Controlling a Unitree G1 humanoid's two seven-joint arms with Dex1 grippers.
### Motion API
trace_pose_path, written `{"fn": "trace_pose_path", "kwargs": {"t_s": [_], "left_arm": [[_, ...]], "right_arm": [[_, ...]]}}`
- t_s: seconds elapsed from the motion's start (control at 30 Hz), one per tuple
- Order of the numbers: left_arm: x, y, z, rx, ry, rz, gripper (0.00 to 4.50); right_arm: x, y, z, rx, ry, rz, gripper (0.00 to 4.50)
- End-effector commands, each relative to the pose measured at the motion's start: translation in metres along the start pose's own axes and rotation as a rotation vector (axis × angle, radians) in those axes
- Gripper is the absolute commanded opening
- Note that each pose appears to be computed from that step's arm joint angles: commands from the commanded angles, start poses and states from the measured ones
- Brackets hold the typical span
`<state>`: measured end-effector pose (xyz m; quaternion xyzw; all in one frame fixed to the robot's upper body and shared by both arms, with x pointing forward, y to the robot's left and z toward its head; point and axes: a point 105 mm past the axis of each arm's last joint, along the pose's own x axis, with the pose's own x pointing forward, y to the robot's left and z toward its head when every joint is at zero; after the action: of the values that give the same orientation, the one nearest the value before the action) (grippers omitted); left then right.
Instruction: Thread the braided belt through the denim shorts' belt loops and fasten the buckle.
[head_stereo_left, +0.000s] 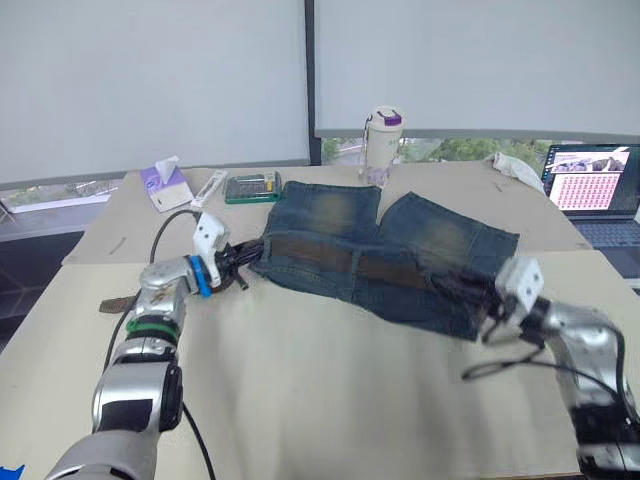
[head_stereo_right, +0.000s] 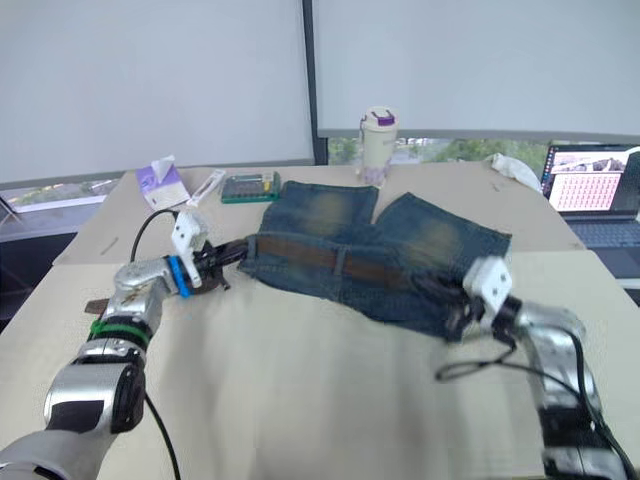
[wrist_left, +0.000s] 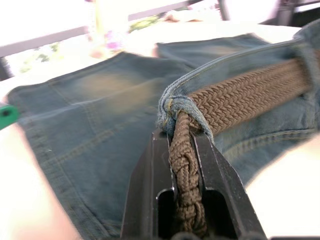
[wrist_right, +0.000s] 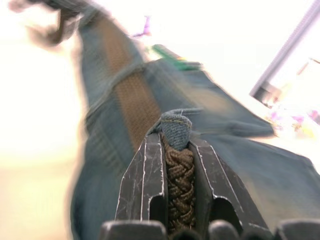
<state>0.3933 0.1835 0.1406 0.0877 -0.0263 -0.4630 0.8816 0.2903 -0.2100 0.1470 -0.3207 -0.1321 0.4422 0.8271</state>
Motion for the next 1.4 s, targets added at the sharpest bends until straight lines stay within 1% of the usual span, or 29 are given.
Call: {"fn": "trace_pose_path", "kwargs": {"t_s": [0.03, 0.07, 0.13, 0.17, 0.3, 0.33, 0.37, 0.43, 0.47, 0.5, 0.53, 0.57, 0.63, 0.67, 0.7, 0.73, 0.77, 0.8, 0.87, 0.9, 0.93, 1.0, 1.07, 1.13, 1.17, 1.2, 1.27, 1.33, 1.4], "left_arm": [[-0.018, -0.008, 0.002, 0.043, 0.052, -0.112, 0.0], [-0.023, -0.012, -0.004, 0.05, 0.085, -0.143, 0.0], [-0.03, -0.021, -0.015, 0.04, 0.141, -0.2, 0.9], [-0.032, -0.024, -0.019, 0.024, 0.157, -0.217, 1.18], [-0.044, -0.039, -0.04, -0.019, 0.249, -0.293, 2.55], [-0.046, -0.041, -0.044, -0.02, 0.273, -0.306, 2.86], [-0.047, -0.042, -0.046, -0.019, 0.288, -0.313, 3.25], [-0.048, -0.041, -0.047, -0.011, 0.3, -0.308, 3.87], [-0.048, -0.04, -0.047, -0.013, 0.299, -0.305, 4.22], [-0.048, -0.04, -0.046, -0.016, 0.298, -0.303, 4.5], [-0.048, -0.039, -0.045, -0.016, 0.3, -0.303, 4.5], [-0.05, -0.038, -0.044, -0.009, 0.299, -0.305, 4.5], [-0.053, -0.038, -0.039, 0.001, 0.29, -0.321, 4.5], [-0.054, -0.039, -0.035, 0.002, 0.28, -0.334, 4.5], [-0.058, -0.041, -0.028, -0.002, 0.262, -0.356, 4.5], [-0.06, -0.043, -0.024, -0.004, 0.25, -0.373, 4.5], [-0.061, -0.045, -0.021, -0.007, 0.243, -0.382, 4.5], [-0.063, -0.047, -0.018, -0.006, 0.242, -0.394, 4.5], [-0.065, -0.051, -0.006, 0.007, 0.231, -0.415, 4.5], [-0.066, -0.052, -0.001, 0.025, 0.23, -0.423, 4.5], [-0.065, -0.053, 0.003, 0.038, 0.225, -0.425, 4.5], [-0.062, -0.055, 0.011, 0.048, 0.21, -0.423, 4.5], [-0.056, -0.058, 0.023, 0.08, 0.192, -0.438, 4.5], [-0.046, -0.063, 0.036, 0.123, 0.167, -0.443, 4.5], [-0.041, -0.066, 0.041, 0.127, 0.151, -0.451, 4.5], [-0.038, -0.07, 0.045, 0.129, 0.144, -0.462, 4.5], [-0.035, -0.083, 0.047, 0.13, 0.167, -0.517, 4.5], [-0.032, -0.096, 0.049, 0.126, 0.18, -0.565, 4.5], [-0.029, -0.1, 0.052, 0.13, 0.173, -0.566, 4.5]], "right_arm": [[-0.015, 0.019, 0.017, -0.282, -0.052, 0.132, 0.23], [-0.019, 0.026, 0.015, -0.32, -0.048, 0.167, 0.23], [-0.029, 0.038, 0.008, -0.338, -0.032, 0.222, 0.23], [-0.034, 0.045, 0.004, -0.335, -0.019, 0.256, 0.23], [-0.047, 0.076, -0.006, -0.308, 0.004, 0.394, 0.23], [-0.049, 0.08, -0.009, -0.287, 0.021, 0.41, 0.23], [-0.051, 0.082, -0.011, -0.273, 0.033, 0.417, 0.23], [-0.057, 0.082, -0.016, -0.236, 0.071, 0.433, 0.23], [-0.06, 0.081, -0.016, -0.22, 0.082, 0.436, 1.26], [-0.062, 0.079, -0.016, -0.21, 0.088, 0.428, 1.6], [-0.064, 0.076, -0.014, -0.203, 0.088, 0.418, 1.93], [-0.07, 0.076, -0.012, -0.178, 0.088, 0.415, 2.37], [-0.081, 0.078, -0.008, -0.141, 0.09, 0.412, 2.91], [-0.087, 0.075, -0.006, -0.139, 0.089, 0.389, 3.33], [-0.095, 0.067, -0.005, -0.137, 0.098, 0.335, 3.75], [-0.101, 0.061, -0.004, -0.136, 0.104, 0.296, 3.99], [-0.104, 0.057, -0.004, -0.135, 0.107, 0.272, 4.36], [-0.105, 0.048, -0.004, -0.13, 0.113, 0.219, 4.43], [-0.102, 0.024, -0.01, -0.015, 0.152, 0.104, 4.43], [-0.097, 0.017, -0.009, 0.018, 0.155, 0.084, 4.43], [-0.093, 0.015, -0.009, 0.091, 0.158, 0.074, 4.43], [-0.084, 0.018, -0.005, 0.183, 0.155, 0.106, 4.43], [-0.076, 0.031, -0.006, 0.37, 0.229, 0.182, 4.43], [-0.063, 0.039, -0.001, 0.505, 0.249, 0.208, 4.43], [-0.058, 0.04, -0.001, 0.571, 0.267, 0.197, 4.43], [-0.053, 0.041, 0.002, 0.599, 0.266, 0.196, 4.43], [-0.048, 0.045, -0.006, 0.633, 0.329, 0.176, 4.43], [-0.05, 0.061, -0.017, 0.63, 0.431, 0.225, 4.43], [-0.053, 0.072, -0.024, 0.606, 0.506, 0.263, 4.43]]}}
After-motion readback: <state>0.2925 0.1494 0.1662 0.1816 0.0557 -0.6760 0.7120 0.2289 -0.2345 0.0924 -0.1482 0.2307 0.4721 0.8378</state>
